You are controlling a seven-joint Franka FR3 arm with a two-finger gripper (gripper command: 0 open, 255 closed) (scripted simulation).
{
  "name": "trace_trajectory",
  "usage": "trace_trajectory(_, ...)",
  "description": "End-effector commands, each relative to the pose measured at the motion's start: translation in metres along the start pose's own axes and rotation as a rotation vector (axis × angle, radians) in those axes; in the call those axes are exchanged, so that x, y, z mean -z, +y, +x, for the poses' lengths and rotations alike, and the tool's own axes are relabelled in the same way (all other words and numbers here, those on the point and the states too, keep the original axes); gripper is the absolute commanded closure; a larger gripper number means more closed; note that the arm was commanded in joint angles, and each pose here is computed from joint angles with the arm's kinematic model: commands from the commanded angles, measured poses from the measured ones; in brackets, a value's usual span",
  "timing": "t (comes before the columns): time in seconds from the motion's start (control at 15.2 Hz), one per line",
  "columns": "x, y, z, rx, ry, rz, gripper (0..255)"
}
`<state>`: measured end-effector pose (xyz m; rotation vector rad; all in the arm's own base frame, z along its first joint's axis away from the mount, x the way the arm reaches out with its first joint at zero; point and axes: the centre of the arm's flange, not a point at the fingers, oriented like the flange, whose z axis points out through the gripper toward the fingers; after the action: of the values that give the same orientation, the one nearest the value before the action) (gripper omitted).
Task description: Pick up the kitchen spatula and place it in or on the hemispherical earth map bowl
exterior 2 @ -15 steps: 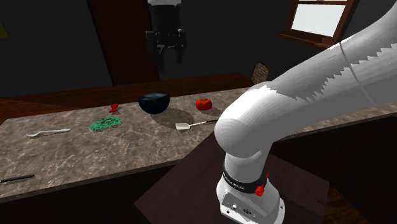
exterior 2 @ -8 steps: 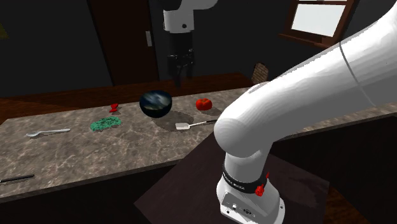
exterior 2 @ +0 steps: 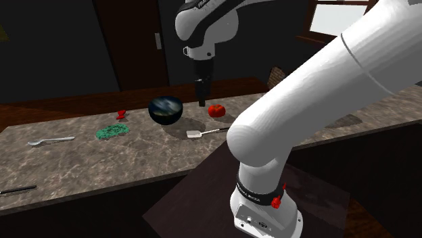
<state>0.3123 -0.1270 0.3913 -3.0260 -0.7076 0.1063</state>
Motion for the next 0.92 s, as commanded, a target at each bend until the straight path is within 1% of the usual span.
trace_trajectory(0.0,-0.024,0.014,-0.001,0.045,0.000,-0.009,0)
trace_trajectory(0.86,-0.153,0.119,0.004,0.317,-0.011,-0.052,0)
